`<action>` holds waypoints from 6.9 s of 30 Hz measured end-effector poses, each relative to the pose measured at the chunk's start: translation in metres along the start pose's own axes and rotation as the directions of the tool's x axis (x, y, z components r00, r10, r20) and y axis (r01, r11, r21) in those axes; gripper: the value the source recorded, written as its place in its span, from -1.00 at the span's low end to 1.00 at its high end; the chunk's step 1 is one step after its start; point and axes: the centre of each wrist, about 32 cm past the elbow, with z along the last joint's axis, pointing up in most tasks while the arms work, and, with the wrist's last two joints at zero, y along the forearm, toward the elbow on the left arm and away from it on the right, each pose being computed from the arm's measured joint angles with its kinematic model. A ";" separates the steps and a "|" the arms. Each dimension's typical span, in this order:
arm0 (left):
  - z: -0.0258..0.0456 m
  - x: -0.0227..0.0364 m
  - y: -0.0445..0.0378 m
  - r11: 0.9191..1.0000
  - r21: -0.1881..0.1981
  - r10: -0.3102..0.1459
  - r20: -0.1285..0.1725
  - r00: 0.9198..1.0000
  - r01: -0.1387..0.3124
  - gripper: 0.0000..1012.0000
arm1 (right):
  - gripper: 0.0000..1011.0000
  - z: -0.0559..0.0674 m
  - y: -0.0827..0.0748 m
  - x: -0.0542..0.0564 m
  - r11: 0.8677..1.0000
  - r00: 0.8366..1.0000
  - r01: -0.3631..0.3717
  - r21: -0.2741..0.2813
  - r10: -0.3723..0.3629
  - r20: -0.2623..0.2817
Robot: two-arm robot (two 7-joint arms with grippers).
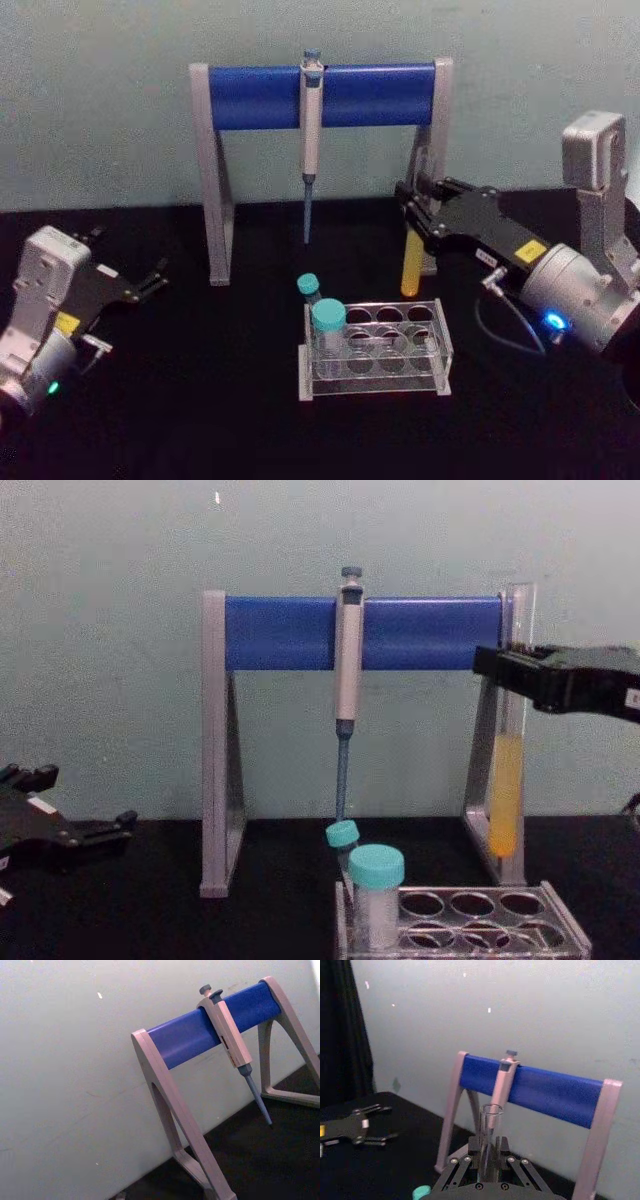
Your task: Pick up the test tube from the test tube rack, shake it, then place it back into the test tube rack.
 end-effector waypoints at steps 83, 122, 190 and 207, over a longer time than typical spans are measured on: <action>0.0000 0.0000 0.0000 1.000 0.000 0.000 0.000 1.000 0.000 0.98 | -0.54 -0.005 0.037 -0.006 0.995 0.996 -0.088 0.043 0.089 -0.023; 0.0000 0.0000 0.0000 1.000 0.000 0.000 0.000 1.000 0.000 0.98 | -0.54 -0.004 0.016 -0.001 0.991 0.993 -0.119 0.058 0.121 -0.018; 0.0000 0.0000 0.0000 1.000 0.000 0.000 0.000 1.000 0.000 0.98 | -0.54 -0.058 0.005 -0.016 0.977 0.975 -0.207 -0.043 0.203 -0.086; 0.0000 0.0000 0.0000 1.000 0.000 0.000 0.000 1.000 0.000 0.98 | -0.54 -0.071 0.004 -0.019 0.978 0.977 -0.192 -0.084 0.183 -0.105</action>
